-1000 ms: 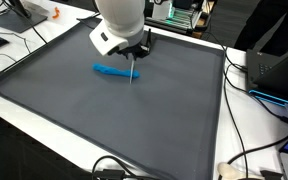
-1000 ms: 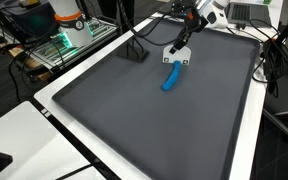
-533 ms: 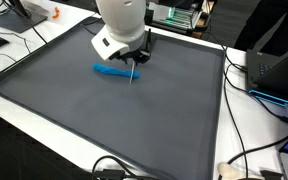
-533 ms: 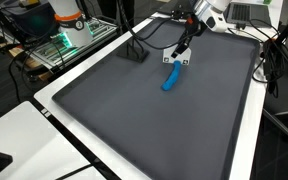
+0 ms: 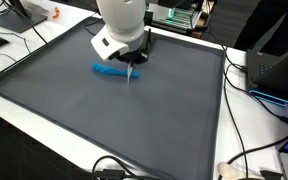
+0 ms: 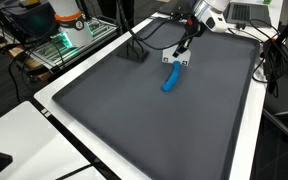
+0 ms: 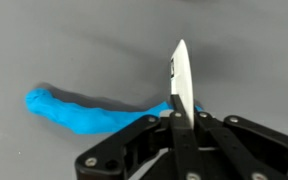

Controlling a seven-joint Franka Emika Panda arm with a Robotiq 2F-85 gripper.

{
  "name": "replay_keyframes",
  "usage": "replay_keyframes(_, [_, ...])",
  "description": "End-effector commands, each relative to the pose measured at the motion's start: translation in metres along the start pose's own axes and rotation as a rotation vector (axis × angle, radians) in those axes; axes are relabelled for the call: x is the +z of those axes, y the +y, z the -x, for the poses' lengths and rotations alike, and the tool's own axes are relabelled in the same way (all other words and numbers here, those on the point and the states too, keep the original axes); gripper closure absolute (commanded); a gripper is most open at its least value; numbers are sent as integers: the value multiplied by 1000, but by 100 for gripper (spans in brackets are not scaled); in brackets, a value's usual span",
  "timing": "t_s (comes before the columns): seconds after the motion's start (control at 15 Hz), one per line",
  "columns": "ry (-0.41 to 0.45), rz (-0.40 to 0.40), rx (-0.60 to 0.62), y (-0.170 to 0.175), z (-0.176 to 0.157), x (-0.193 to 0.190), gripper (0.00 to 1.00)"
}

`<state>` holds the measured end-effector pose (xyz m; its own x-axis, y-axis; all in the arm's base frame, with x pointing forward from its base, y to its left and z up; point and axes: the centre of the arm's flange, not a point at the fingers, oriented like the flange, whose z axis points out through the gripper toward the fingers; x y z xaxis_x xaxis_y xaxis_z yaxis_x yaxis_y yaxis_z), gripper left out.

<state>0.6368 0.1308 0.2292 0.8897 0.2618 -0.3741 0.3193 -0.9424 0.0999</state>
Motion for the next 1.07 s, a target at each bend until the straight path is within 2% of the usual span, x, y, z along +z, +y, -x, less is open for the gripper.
replay_keyframes(0.0, [-6,8,8,6,22,-13,99])
replay_keyframes(0.53, [23,24,19,25,41,-70,99])
replay_keyframes(1.0, [48,33,28,30,24,-63,99])
